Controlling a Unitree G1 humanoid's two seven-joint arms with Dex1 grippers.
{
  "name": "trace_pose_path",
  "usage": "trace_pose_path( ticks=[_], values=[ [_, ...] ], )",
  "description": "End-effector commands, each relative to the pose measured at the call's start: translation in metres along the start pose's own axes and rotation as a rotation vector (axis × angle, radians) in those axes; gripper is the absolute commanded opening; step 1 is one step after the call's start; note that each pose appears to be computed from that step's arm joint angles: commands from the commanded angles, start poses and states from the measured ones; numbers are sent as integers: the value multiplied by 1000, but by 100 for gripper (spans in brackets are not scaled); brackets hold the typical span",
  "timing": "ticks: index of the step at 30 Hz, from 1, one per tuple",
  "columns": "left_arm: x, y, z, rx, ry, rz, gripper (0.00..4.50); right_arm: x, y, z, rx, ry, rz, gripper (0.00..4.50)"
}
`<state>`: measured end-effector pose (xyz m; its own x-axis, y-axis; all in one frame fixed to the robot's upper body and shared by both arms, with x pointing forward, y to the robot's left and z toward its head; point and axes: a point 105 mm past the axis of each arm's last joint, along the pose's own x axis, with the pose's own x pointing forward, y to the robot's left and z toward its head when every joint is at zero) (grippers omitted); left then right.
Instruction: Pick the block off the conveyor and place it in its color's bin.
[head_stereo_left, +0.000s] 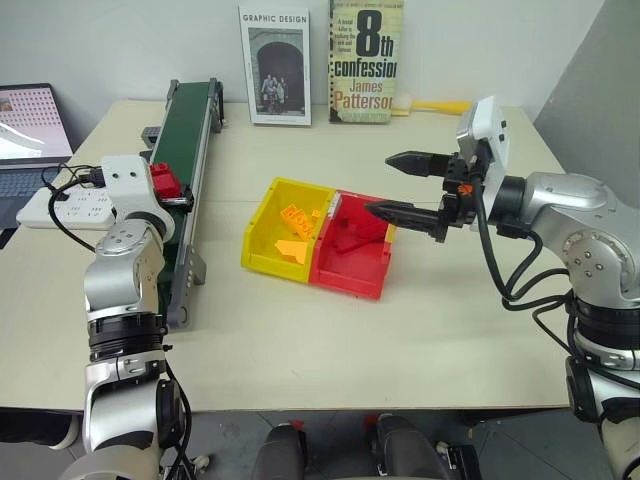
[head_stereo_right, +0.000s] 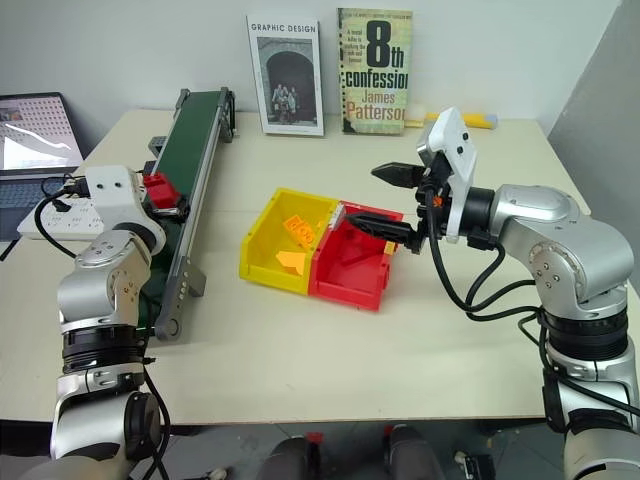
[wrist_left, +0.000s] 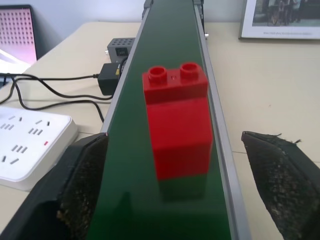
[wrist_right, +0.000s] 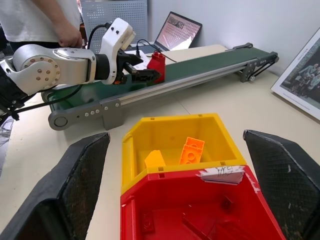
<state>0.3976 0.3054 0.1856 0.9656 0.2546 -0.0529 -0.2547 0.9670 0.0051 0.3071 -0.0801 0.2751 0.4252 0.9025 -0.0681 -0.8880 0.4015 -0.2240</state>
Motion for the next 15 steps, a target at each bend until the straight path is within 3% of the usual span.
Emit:
trace_pose_path(
  ticks=[1, 10, 15],
  values=[
    [-3, -1, 15, -84, -44, -11, 350, -3, 5, 14, -41, -32, 12, 450],
    [-12, 1, 14, -122, -35, 7, 160, -2, 6, 12, -52, -21, 21, 450],
    [-13, -11, 37, -124, -72, -65, 152, -4, 5, 3, -123, 66, 17, 450]
  ],
)
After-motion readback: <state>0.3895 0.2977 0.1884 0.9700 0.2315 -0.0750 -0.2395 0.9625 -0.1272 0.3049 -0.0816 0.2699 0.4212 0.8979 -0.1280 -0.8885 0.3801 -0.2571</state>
